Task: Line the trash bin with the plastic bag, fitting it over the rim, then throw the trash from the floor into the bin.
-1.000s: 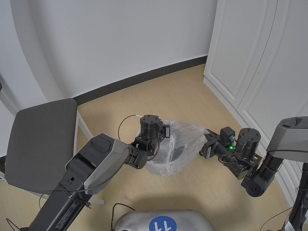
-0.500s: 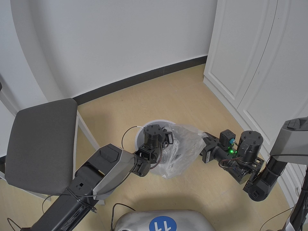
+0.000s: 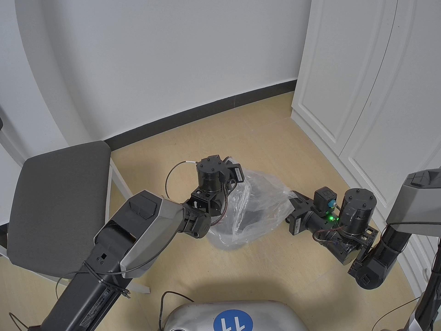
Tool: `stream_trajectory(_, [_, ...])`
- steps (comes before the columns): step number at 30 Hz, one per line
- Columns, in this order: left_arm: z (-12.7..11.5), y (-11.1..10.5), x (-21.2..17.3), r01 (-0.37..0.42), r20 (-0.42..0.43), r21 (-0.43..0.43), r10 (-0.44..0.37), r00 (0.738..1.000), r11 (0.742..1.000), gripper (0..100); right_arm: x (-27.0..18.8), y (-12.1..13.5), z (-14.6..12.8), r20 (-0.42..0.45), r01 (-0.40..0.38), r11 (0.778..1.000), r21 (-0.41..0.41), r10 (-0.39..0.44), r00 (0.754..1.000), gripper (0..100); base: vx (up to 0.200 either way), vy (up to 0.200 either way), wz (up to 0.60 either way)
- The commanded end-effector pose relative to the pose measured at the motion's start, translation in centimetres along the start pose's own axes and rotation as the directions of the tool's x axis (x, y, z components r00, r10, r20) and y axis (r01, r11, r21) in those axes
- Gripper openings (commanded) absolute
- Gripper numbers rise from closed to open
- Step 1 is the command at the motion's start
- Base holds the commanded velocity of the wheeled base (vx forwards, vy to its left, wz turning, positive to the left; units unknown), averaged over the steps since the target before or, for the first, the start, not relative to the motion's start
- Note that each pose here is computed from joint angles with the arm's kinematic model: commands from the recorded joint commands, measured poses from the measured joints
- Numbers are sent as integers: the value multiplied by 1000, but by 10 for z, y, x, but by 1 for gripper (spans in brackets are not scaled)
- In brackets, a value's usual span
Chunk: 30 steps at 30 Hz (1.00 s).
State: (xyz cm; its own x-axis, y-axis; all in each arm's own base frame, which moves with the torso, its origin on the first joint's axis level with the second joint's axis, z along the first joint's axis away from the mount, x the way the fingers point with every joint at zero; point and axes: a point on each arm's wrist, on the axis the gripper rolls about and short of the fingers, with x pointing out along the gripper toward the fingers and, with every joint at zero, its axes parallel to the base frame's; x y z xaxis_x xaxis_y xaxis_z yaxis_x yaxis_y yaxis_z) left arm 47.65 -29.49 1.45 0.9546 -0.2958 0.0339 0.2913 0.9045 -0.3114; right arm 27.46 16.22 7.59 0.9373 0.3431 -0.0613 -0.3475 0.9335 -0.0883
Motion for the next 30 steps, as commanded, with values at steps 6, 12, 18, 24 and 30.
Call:
stream_trajectory(6, [16,-7,-8,4,39,2,-4,999,1000,0,1,1,0,12,-1,1000,2,1,1000,0,0,0,0])
stream_trajectory(12, [18,-8,-7,-29,84,61,24,996,998,0,1,1,-1,10,-1,1000,2,1,1000,0,0,0,0])
stream_trajectory(18, [8,-6,-5,-8,146,63,-2,989,998,0,0,1,0,10,-1,1000,2,1,1000,0,67,0,0])
stream_trajectory(24, [-1,-5,-3,2,165,57,-12,986,998,0,0,1,0,10,-1,1000,2,1,1000,0,133,0,0])
stream_trajectory(30, [-9,-8,-5,19,149,60,-28,989,998,0,0,-1,-1,7,5,1000,1,-5,1000,0,0,0,0])
